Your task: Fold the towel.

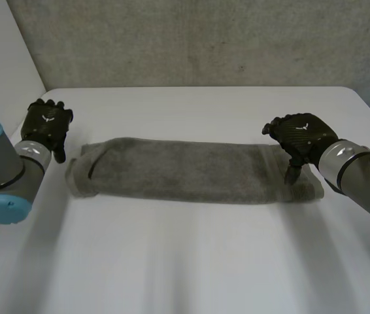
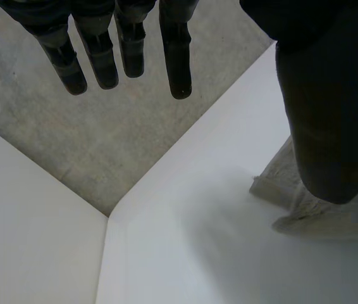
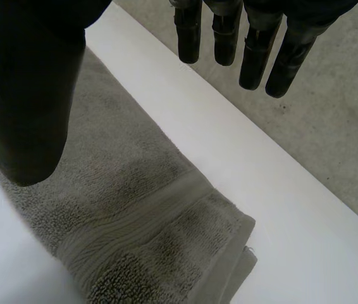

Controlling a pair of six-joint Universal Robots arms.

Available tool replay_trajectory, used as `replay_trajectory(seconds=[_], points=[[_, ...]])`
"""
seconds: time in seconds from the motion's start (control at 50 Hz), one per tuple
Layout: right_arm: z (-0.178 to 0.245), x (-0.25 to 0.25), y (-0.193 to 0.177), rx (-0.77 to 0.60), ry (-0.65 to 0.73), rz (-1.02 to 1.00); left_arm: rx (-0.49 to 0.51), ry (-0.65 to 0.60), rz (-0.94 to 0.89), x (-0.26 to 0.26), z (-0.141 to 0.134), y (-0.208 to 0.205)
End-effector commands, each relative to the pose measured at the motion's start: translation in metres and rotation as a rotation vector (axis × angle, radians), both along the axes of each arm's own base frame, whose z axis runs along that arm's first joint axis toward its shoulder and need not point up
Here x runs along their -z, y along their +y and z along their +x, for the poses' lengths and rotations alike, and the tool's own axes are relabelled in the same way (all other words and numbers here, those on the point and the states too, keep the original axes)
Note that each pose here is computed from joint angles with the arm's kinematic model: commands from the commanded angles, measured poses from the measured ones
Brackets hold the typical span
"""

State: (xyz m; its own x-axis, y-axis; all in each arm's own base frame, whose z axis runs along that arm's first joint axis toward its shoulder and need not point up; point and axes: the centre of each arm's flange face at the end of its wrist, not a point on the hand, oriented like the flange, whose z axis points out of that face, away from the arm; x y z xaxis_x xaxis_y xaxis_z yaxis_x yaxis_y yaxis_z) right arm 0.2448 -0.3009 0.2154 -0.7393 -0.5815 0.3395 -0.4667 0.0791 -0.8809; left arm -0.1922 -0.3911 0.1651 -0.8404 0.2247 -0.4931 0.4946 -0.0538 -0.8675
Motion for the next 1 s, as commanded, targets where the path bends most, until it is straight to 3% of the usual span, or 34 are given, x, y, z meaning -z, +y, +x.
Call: replay_trajectory(seconds=[0.02,0.18,0.3,0.44,0.64,1.0], points=[[0.0,0.007,0.005,-0.022,-0.001,0.023,0.024,0.017,-0.018,-0.023,-0.001,0.027],[-0.009,0.009,0.01,-0.016,-0.005,0.041,0.169,0.091,0.004,-0.041,-0.014,0.073],[-0.02,0.013,0.012,0.011,0.013,0.059,0.265,0.096,0.097,-0.02,-0.024,0.099],[-0.037,0.022,0.007,0.054,0.041,0.071,0.246,0.078,0.209,0.018,-0.024,0.097],[-0.059,0.037,-0.006,0.076,0.072,0.057,0.1,0.054,0.224,0.034,-0.011,0.08],[-0.054,0.084,-0.026,0.046,0.084,0.032,0.094,0.052,0.244,0.052,-0.013,0.064]])
